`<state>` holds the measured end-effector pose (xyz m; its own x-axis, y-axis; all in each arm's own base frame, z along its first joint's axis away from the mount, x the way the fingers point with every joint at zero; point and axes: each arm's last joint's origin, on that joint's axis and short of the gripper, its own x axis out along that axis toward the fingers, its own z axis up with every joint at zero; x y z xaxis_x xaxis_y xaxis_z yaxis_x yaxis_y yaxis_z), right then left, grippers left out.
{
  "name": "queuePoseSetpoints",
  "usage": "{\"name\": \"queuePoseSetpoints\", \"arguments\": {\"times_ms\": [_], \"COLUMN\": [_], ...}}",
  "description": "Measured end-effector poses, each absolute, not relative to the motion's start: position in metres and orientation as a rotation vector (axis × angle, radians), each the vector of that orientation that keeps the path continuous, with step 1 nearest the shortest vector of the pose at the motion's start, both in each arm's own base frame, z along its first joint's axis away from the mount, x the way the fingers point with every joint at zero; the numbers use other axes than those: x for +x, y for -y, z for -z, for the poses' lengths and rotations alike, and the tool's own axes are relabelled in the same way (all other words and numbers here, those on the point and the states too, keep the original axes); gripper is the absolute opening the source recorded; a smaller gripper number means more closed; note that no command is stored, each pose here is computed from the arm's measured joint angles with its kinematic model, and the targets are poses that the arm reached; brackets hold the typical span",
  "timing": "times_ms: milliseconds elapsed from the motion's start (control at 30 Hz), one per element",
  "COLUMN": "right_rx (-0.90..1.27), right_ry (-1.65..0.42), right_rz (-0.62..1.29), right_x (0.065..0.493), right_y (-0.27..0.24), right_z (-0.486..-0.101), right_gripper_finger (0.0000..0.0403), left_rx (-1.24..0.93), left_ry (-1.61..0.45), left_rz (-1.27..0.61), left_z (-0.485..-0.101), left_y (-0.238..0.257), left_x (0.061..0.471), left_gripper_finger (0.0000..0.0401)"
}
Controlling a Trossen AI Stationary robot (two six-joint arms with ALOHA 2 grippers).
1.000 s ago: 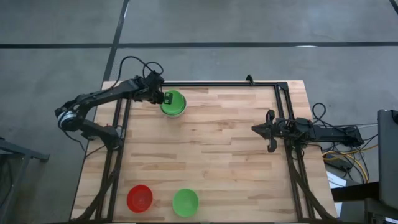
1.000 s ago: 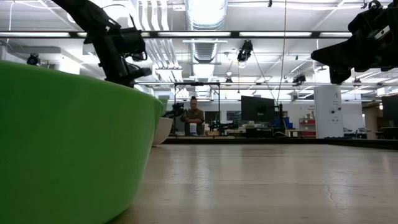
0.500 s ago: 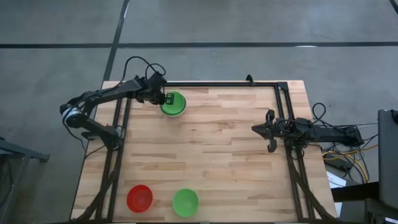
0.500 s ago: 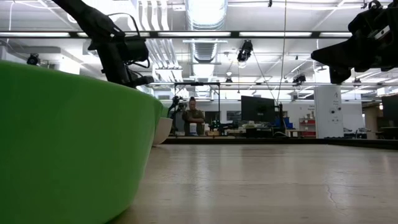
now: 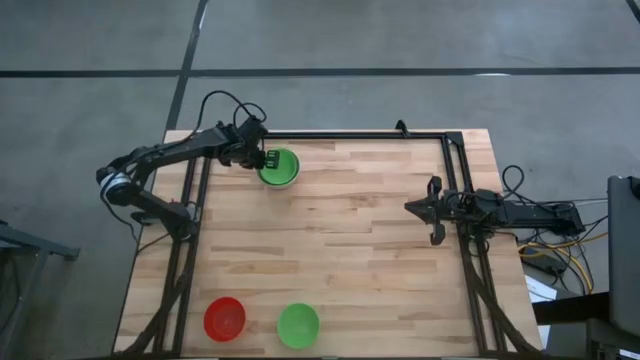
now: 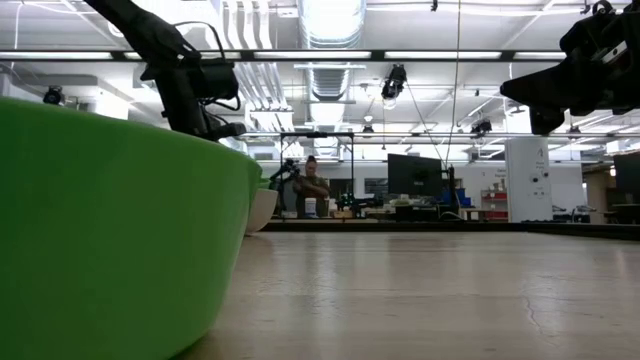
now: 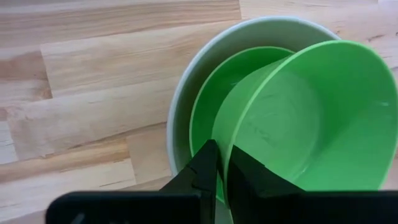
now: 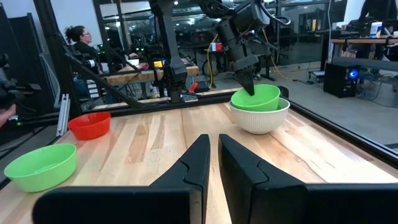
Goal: Nest bowls inside each other
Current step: Stack the middle green bowl on the stacked green bowl
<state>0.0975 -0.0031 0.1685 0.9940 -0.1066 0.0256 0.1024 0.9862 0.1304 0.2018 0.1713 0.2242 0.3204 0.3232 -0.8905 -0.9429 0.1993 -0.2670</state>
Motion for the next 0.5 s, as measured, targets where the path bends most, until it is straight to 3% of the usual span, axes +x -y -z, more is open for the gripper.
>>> {"name": "queuePoseSetpoints", "arguments": {"times_ms": [500], "right_rx": [0.129], "right_ry": [0.033], "right_rz": [0.105], "right_x": [0.0975], "right_y": [0.0031], "right_z": [-0.1685], "right_gripper_finger": [0.0034], "left_rx": [-0.97], "left_ry": [-0.807], "left_rz": [-1.024], "left_z": [-0.2241], "left_y": [-0.171], "left_x": [0.2017], "left_gripper_finger": [0.0083]}}
